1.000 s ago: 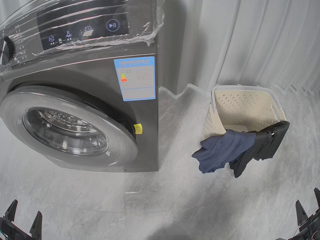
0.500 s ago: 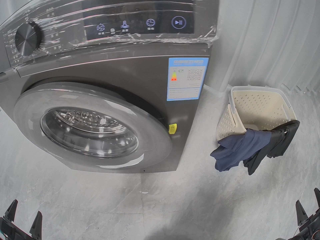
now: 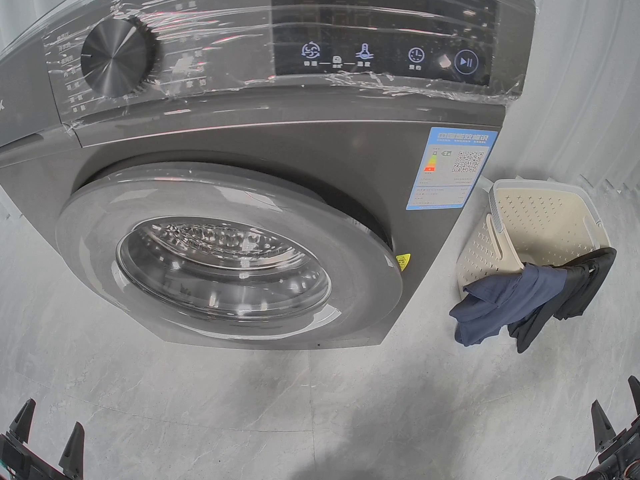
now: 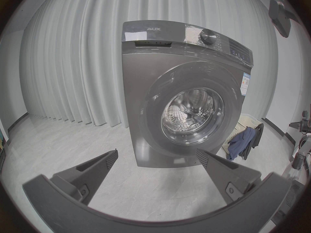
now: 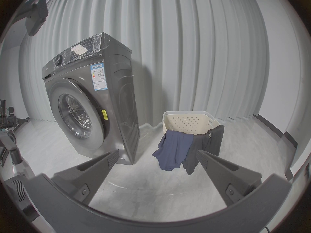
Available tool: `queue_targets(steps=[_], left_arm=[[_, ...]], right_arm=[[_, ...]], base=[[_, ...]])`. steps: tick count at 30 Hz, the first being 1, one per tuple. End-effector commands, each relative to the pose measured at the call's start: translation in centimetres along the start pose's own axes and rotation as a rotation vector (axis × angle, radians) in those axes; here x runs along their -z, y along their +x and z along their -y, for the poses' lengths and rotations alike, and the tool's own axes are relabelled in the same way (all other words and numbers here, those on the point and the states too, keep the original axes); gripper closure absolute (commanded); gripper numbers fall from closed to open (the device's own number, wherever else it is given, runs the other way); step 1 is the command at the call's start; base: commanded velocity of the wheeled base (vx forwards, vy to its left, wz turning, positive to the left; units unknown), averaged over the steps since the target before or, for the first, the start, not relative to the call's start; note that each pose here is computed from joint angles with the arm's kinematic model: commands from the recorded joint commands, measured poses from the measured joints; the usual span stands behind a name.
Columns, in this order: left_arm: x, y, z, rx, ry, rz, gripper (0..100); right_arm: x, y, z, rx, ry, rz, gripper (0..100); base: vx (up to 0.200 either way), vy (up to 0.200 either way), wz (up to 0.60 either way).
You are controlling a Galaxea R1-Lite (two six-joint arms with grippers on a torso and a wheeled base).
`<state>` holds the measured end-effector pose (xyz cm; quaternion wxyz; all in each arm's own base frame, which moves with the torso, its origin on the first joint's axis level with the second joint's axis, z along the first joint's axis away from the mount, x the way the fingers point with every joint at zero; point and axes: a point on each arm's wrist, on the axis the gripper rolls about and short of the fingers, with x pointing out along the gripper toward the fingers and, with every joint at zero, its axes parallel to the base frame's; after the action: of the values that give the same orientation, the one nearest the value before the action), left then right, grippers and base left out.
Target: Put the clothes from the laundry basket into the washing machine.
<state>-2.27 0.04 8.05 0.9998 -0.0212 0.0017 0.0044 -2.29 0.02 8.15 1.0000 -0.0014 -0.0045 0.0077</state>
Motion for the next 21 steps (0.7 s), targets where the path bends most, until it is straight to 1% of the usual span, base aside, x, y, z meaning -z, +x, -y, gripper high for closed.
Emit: queue_targets(steps=[1,11,21], left_arm=[[0.43,0.01,-0.02,-0.001,-0.001,-0.001,0],[0.43,0.01,-0.02,-0.001,-0.001,-0.001,0],[0.43,0.01,-0.02,-0.002,-0.001,-0.001,0]], right_arm=[[0.52,0.00,0.00,-0.002,0.000,-0.001,0],[0.52,0.00,0.00,-0.002,0.000,-0.001,0],[0.52,0.00,0.00,-0.002,0.000,-0.001,0]], base=[[0.000,0.200,0.00],[0.000,0.200,0.00],[0.000,0.000,0.00]])
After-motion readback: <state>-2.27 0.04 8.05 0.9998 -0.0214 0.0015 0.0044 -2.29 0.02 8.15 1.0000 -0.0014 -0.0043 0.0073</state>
